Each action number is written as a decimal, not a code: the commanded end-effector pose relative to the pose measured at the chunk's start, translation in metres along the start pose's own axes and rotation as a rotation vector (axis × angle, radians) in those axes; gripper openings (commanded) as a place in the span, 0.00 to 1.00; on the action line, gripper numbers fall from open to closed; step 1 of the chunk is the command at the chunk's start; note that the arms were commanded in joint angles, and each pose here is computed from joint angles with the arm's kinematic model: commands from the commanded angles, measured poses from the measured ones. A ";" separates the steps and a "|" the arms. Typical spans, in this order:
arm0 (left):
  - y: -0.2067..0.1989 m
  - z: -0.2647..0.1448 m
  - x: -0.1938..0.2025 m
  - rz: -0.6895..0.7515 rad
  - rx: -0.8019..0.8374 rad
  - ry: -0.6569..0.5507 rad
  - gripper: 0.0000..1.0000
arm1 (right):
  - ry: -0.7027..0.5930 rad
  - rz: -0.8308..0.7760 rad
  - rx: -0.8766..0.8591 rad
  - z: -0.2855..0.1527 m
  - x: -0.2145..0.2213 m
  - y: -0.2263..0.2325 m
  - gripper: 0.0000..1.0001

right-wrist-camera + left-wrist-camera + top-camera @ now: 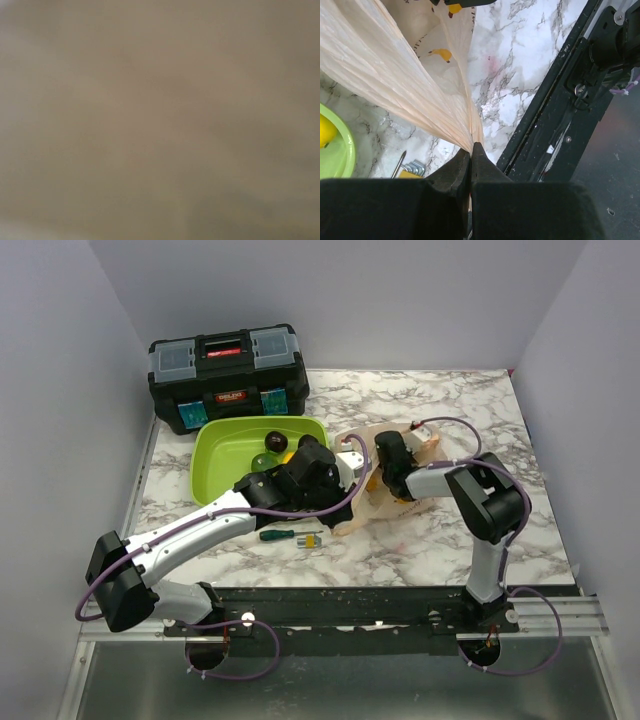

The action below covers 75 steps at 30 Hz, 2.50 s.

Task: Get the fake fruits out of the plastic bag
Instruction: Take out the fake fruit from the plastic bag, then place the fake fruit in the bin.

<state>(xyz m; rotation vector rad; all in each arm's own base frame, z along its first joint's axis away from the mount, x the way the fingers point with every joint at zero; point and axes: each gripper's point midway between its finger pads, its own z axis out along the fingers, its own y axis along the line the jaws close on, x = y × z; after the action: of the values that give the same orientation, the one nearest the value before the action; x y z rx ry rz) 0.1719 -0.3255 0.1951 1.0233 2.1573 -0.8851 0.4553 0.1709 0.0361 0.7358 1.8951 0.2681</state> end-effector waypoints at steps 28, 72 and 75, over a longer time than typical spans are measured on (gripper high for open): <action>0.007 0.007 0.008 0.015 -0.032 0.042 0.00 | 0.337 -0.197 -0.463 -0.169 -0.021 0.017 0.01; 0.082 -0.220 0.041 0.012 -0.639 -0.673 0.97 | 0.427 -0.202 -1.077 -0.291 -0.033 0.277 0.01; 0.086 -0.221 0.050 -0.002 -0.653 -0.679 0.97 | 0.440 -0.222 -1.015 -0.276 -0.003 0.291 0.01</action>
<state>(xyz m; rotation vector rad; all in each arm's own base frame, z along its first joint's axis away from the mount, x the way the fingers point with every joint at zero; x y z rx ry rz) 0.1617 -0.1106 0.2681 0.3872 1.6826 -0.4438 0.2970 0.4101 0.2998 -0.3253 1.9127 1.2397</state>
